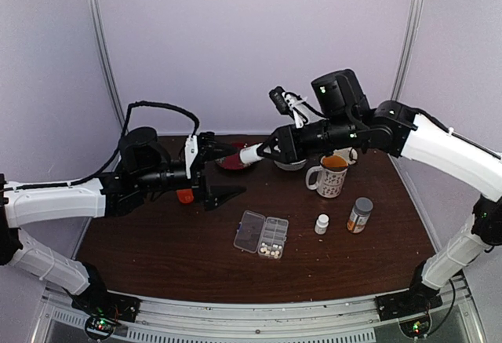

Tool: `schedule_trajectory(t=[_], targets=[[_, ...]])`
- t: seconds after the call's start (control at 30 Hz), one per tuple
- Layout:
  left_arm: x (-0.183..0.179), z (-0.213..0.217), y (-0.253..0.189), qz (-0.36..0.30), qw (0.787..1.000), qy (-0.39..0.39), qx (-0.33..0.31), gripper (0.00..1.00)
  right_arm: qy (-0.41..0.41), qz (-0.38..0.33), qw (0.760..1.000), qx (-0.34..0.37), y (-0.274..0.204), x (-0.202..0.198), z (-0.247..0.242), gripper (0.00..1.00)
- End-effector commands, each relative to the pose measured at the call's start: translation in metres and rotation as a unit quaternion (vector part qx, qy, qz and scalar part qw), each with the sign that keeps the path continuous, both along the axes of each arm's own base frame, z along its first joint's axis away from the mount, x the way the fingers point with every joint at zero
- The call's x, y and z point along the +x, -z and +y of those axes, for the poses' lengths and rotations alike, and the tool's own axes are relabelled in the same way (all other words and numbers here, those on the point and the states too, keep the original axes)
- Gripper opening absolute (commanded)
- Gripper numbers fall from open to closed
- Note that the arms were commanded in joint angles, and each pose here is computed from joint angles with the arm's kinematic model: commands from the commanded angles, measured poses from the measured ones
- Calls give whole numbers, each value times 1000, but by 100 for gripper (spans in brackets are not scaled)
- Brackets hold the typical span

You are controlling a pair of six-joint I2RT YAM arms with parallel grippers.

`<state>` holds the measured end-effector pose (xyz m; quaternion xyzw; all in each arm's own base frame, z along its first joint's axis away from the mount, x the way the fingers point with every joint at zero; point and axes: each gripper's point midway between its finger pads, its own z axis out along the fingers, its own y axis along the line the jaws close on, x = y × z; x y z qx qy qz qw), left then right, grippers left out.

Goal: Sort the pills into containers
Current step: Pass from the left arm to the right, then place the pill bottle at the center of the board.

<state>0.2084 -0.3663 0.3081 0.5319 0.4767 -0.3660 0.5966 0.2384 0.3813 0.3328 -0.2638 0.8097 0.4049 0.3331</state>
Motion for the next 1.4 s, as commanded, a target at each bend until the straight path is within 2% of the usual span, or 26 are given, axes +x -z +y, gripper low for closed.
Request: schedule_trajectory(t=[0.0,0.13,0.23,0.37,0.6,0.7,0.83,1.13,1.2,1.23,1.33,1.37], targets=[[14,13,-1,-3,998,-64,-6,98,71,-80,965,-239,52,49,-49,11],[27,22,7,11,994,-111,21,98,65,-67,934,-346,85,78,-60,12],[34,30,7,24,989,-143,22,98,65,-59,920,-382,105,100,-61,13],[37,37,6,31,986,-164,25,97,63,-38,915,-396,126,131,-61,14],[52,50,10,48,974,-222,28,98,44,-5,889,-457,180,168,-76,14],[65,57,14,71,963,-261,22,97,45,-1,878,-476,196,178,-83,14],[70,56,17,85,959,-269,30,98,45,2,866,-498,214,187,-92,15],[81,59,23,129,944,-301,52,98,34,22,854,-519,250,191,-96,16],[81,60,22,128,944,-301,48,98,33,24,855,-517,253,191,-96,22],[80,61,22,128,943,-302,46,98,32,24,856,-515,254,190,-95,30],[80,62,22,128,943,-304,43,97,36,20,861,-506,247,192,-92,73],[80,62,23,130,943,-304,44,98,41,15,864,-502,240,193,-92,84]])
